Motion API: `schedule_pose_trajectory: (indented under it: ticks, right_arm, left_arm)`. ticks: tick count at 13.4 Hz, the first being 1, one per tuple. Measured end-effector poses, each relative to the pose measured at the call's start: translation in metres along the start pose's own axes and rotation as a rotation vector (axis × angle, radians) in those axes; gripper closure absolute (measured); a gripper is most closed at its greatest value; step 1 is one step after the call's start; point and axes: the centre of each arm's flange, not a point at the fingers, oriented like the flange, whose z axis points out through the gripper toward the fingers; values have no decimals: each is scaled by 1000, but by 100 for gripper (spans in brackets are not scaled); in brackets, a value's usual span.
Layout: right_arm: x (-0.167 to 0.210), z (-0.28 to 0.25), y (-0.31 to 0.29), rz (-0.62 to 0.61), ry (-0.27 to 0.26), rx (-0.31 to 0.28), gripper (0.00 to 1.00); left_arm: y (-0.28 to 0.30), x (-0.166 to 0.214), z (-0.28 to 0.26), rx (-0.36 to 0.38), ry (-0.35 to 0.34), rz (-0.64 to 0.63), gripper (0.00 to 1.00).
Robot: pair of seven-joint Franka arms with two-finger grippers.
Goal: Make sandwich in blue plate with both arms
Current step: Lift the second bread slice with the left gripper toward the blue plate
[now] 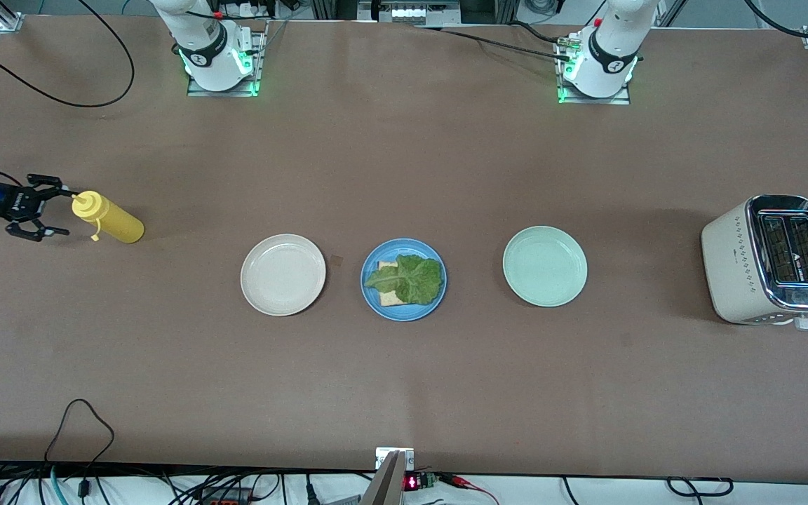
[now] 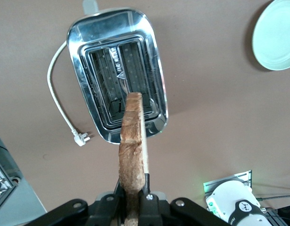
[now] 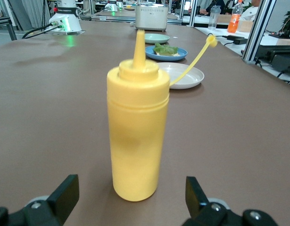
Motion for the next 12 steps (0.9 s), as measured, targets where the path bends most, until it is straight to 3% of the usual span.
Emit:
schedule_pose_trajectory:
  ticks: [3,5,9,12]
  right_arm:
    - [42,-37,23,56,-3,21,0]
    - [92,-57,46,114,-41,57,0]
    - [237,-60,91,209,-194,103,0]
    - [367,-13,118,307,-373,129,0]
  left_arm:
    - [42,18,-9,-9,-14,83,89]
    - [91,47,7,-110,-41,185,91]
    - [175,102,54,-364,-67,320,91]
    - [260,175,103,-545,-30,378,91]
